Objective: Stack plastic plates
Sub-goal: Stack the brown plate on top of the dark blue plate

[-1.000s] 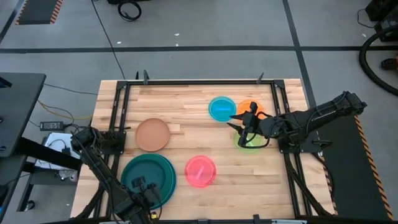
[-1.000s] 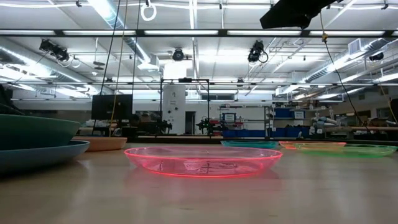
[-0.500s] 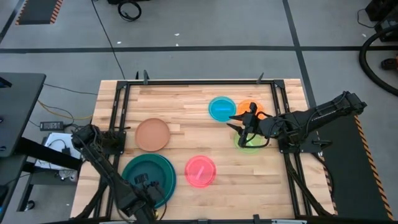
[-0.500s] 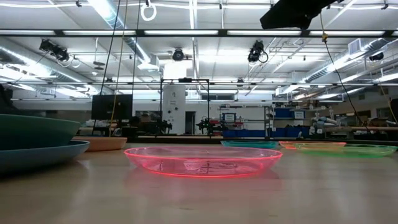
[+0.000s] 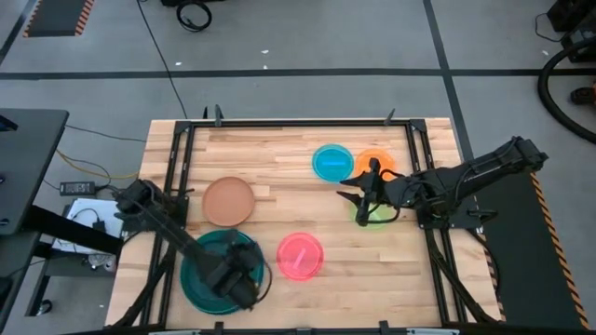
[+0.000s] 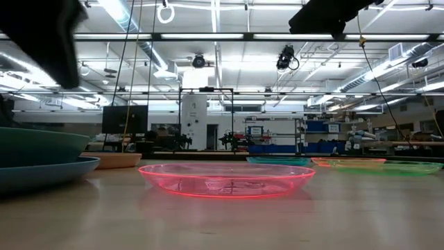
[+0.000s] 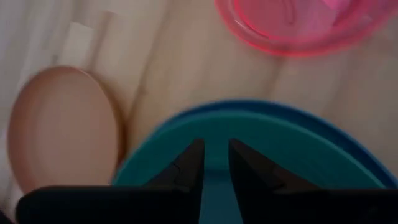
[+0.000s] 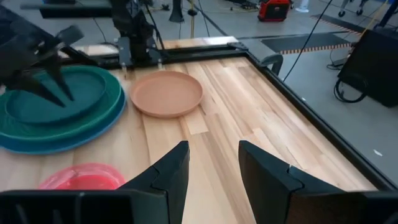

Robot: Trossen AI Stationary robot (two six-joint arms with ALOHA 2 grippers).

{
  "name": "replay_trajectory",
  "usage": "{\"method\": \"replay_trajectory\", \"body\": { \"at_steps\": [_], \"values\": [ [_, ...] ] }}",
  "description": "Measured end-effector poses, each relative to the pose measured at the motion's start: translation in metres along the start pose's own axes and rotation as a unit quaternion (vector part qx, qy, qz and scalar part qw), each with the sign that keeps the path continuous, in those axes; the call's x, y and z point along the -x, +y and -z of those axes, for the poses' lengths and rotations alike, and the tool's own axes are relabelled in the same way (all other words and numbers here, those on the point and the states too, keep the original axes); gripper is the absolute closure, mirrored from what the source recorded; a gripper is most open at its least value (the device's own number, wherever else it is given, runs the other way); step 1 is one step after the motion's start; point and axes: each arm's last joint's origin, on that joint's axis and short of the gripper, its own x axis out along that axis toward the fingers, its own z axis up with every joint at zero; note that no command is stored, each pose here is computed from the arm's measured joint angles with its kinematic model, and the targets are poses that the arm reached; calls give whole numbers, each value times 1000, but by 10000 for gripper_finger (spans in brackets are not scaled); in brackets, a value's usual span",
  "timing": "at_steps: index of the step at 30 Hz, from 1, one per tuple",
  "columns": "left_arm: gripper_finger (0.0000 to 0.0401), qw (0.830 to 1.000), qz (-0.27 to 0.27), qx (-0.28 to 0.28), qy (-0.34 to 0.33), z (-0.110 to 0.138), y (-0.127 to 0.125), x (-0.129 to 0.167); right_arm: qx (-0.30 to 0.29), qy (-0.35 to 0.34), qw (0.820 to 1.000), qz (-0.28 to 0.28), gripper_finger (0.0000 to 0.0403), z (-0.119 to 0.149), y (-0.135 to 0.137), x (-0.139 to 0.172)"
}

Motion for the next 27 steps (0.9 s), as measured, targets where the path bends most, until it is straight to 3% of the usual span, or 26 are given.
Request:
{"method": "replay_trajectory", "body": {
  "at_steps": [9, 14, 20, 27],
  "values": [
    [321, 999, -36, 7, 33, -40, 32, -28, 11, 29, 1000, 5, 253, 11, 10, -18],
    [321, 998, -43, -18, 51, -55, 47, -39, 16, 31, 999, 0, 253, 14, 16, -19],
    [321, 995, -32, -79, 43, -58, 47, -41, 28, 10, 999, 11, 253, 12, 25, -4],
    [321, 995, -36, -77, 58, -42, 51, -68, 46, -4, 999, 22, 253, 14, 34, 6]
  ]
}}
